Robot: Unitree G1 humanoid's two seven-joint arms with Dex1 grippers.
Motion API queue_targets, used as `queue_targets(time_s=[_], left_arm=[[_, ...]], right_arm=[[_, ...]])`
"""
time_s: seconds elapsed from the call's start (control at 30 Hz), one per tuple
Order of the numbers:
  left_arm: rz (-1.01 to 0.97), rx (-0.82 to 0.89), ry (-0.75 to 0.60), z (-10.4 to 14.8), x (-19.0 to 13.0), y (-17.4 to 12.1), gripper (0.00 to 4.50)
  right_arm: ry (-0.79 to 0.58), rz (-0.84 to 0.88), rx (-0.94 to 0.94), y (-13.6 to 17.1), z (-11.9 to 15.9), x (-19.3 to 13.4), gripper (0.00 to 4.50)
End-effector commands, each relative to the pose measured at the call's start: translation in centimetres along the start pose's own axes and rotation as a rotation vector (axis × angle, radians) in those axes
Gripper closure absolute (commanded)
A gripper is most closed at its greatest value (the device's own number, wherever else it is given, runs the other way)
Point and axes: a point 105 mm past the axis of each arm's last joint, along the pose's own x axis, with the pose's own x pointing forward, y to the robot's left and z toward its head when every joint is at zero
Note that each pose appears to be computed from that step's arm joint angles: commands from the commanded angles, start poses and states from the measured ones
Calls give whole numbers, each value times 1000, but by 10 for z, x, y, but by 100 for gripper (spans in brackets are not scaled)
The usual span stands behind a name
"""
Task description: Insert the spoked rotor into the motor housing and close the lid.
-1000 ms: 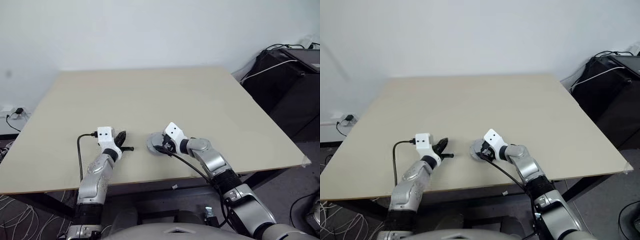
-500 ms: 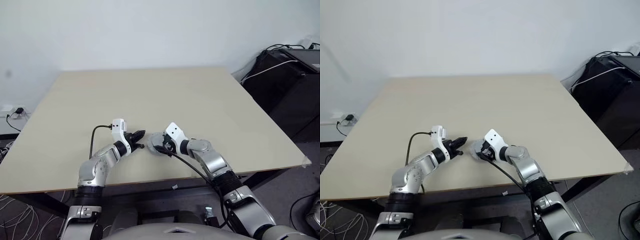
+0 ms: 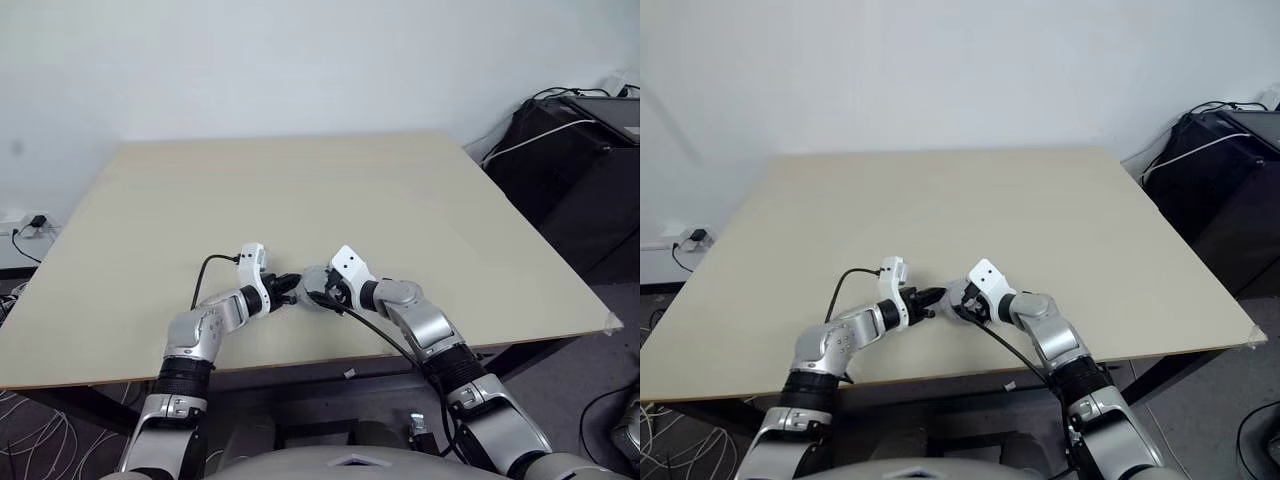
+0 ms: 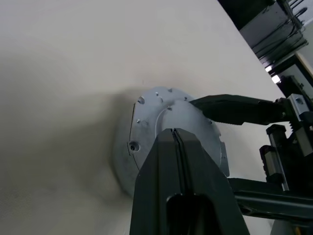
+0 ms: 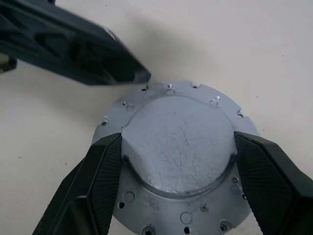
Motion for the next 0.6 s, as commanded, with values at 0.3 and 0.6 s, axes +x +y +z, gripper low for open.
queue_targets(time_s=[0.3,0.6], left_arm=[[58,45,27,4,8,3,450],[28,28,58,-2,13,-4,450]], right_arm=[[77,-11,31,2,-22,-1,130],[76,-4,30,4,-23,0,130]])
